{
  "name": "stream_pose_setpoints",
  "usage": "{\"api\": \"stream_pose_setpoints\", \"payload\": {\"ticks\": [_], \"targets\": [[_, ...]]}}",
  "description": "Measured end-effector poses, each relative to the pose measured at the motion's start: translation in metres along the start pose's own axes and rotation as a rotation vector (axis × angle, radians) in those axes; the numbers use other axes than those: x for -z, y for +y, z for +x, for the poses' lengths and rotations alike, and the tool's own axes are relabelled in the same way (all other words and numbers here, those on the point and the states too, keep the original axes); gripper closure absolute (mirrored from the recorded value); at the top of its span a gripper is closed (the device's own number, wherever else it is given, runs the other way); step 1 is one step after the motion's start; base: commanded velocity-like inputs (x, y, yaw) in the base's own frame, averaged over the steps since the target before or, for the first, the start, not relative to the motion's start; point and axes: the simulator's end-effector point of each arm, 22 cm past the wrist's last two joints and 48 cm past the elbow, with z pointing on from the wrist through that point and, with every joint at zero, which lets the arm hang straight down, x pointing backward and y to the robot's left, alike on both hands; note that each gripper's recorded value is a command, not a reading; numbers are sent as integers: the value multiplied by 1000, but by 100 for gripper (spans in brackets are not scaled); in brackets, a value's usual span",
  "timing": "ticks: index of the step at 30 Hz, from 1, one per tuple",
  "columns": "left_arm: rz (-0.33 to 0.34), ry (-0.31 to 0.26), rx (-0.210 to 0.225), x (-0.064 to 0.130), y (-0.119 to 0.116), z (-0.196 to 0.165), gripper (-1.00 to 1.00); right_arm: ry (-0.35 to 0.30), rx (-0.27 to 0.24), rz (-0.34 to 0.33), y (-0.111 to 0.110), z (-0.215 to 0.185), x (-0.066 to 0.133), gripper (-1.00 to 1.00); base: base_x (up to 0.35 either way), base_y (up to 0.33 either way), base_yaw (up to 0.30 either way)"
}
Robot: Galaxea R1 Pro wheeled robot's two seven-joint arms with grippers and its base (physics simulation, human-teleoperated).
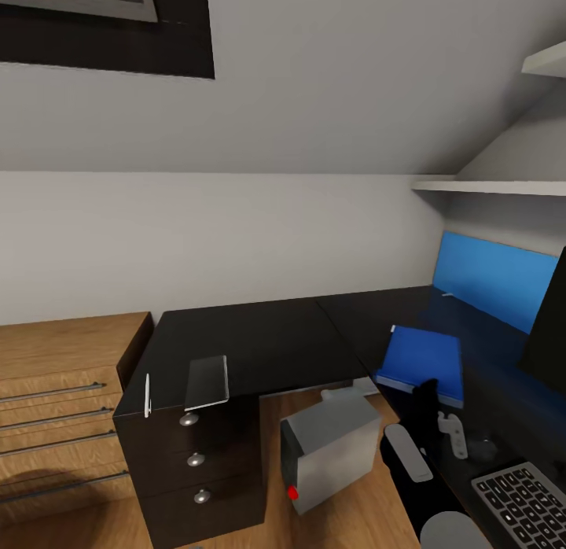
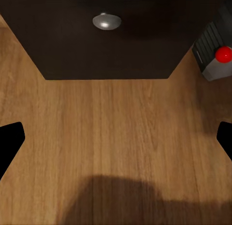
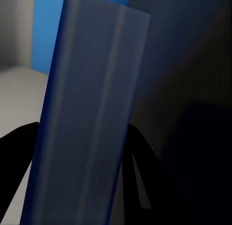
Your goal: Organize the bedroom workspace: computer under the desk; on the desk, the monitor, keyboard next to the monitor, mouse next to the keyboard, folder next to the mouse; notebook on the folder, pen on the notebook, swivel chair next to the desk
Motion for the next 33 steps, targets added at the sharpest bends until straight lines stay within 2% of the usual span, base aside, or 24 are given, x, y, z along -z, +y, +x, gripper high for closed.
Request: {"api": "stream_pose_setpoints", "payload": {"ticks": [10,23,33], "targets": [[0,1,0,0,0,0,-100,-42,-7,2,-1,-12,-3,100,0,0,0],[0,0,0,-14,1,15,-100,-43,-7,4,-21,-6,-4,100,0,0,0],[0,1,0,-14,1,16,-100,-43,-6,3,-21,-6,-4,100,0,0,0]]}}
